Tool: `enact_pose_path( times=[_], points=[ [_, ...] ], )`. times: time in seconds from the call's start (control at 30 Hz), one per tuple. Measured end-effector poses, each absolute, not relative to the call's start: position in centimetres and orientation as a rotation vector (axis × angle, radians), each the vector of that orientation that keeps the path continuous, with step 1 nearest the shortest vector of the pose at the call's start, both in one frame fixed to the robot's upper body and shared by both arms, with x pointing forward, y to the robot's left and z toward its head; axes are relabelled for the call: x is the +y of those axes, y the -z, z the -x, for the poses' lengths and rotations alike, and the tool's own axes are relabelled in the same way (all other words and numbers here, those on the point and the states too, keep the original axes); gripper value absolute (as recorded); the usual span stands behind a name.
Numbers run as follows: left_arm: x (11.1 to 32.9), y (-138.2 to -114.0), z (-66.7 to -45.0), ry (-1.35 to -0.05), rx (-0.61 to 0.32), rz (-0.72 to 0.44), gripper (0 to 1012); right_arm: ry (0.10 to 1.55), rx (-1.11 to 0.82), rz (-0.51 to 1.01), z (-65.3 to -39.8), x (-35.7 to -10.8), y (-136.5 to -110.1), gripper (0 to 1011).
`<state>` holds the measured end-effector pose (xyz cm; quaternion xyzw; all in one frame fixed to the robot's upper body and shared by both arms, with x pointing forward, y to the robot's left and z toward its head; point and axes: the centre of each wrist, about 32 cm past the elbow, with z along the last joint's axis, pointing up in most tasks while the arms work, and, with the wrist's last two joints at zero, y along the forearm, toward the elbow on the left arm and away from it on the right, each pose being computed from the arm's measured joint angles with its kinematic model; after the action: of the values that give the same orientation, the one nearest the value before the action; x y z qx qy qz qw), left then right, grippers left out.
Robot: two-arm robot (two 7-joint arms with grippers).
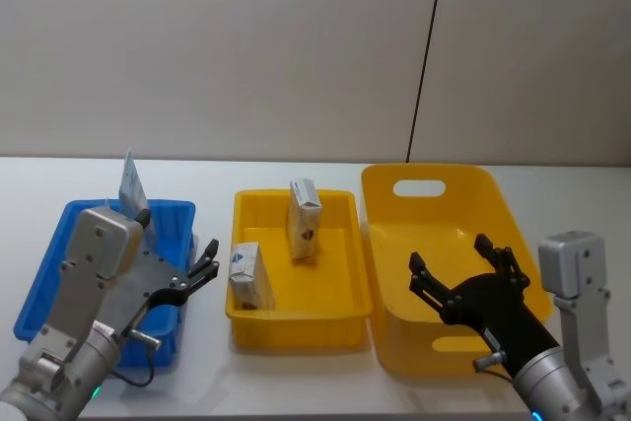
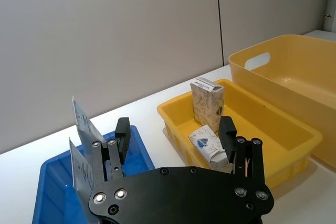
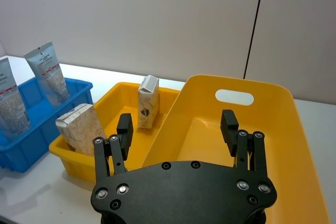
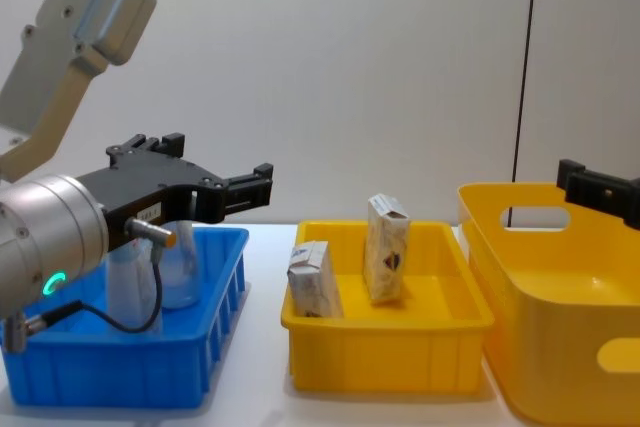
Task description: Bimanual collaborative sorting of washing and personal care products
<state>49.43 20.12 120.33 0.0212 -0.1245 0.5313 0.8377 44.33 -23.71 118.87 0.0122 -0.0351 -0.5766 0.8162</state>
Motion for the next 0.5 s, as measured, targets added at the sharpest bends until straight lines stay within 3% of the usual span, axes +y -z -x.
enact_pose_path(
  times=[0.5],
  points=[
    [20.12,-120.33,-49.42,-1.124,-0.263,-0.045,1001,1.229,-0.075,-0.026,-44.33,-23.71,-118.87,1002]
  ],
)
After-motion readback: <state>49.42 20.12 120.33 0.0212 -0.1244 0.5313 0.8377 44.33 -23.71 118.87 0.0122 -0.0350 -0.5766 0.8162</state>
